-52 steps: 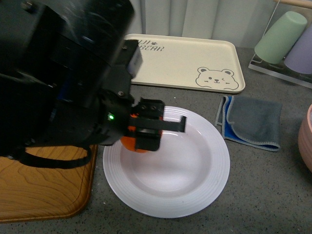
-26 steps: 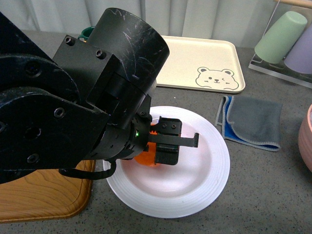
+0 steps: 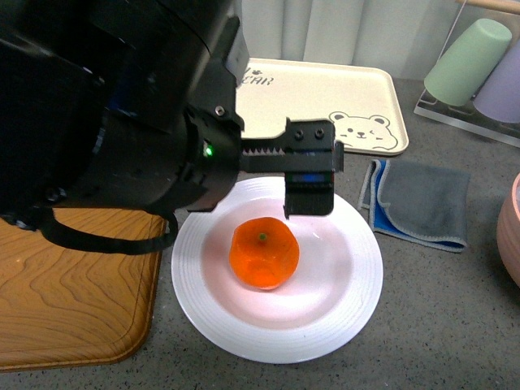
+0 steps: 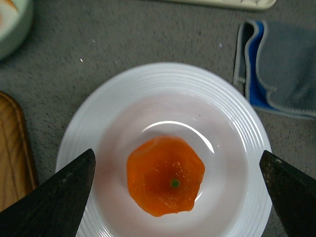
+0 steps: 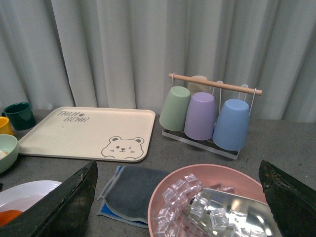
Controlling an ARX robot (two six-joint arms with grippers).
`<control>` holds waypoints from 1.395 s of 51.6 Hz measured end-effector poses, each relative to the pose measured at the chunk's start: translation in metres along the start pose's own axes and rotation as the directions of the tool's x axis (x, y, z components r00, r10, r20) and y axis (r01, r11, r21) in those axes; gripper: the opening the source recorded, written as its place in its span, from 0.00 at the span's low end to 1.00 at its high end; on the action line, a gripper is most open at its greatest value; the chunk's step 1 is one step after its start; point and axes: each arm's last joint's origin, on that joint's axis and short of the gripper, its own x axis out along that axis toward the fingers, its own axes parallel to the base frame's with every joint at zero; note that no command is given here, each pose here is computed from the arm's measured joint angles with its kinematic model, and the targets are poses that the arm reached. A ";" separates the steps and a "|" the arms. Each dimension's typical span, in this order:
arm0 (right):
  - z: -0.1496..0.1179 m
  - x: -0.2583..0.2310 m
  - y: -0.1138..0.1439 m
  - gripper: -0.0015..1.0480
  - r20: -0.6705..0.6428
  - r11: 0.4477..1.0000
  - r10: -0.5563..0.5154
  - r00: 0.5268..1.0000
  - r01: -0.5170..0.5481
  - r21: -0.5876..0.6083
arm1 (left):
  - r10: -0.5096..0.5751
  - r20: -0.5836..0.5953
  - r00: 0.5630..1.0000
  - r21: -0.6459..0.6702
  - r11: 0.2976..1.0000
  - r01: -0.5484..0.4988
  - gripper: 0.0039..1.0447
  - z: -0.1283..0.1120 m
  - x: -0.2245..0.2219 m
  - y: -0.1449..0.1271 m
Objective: Place orange and plate with both arms
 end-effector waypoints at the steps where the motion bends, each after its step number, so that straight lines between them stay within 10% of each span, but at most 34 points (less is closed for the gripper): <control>1: 0.000 0.000 0.000 0.91 0.000 1.000 0.000 1.000 0.000 0.000 | 0.005 0.022 1.000 0.001 1.000 -0.005 0.94 0.001 -0.003 0.000; 7: 0.000 0.000 0.000 0.91 0.000 1.000 0.000 1.000 0.000 0.000 | 0.053 0.145 0.988 0.036 0.998 -0.059 0.91 0.004 -0.010 0.002; 11: 0.000 0.000 0.000 0.91 0.000 1.000 0.001 1.000 -0.001 0.000 | 0.171 0.409 0.896 0.035 0.979 -0.202 0.79 -0.005 -0.013 0.016; 22: 0.000 0.000 0.000 0.91 0.000 1.000 -0.002 1.000 0.002 0.000 | 0.208 0.674 0.708 -0.006 0.961 -0.277 0.43 -0.016 -0.075 0.066; 32: 0.000 0.000 0.000 0.91 0.000 1.000 0.000 1.000 0.000 0.000 | 0.213 0.676 0.706 0.004 0.956 -0.293 0.03 -0.039 -0.112 0.099; 72: 0.000 0.000 0.000 0.91 0.000 1.000 0.000 1.000 0.000 0.000 | 0.210 0.694 0.689 0.006 0.955 -0.297 0.03 -0.073 -0.174 0.135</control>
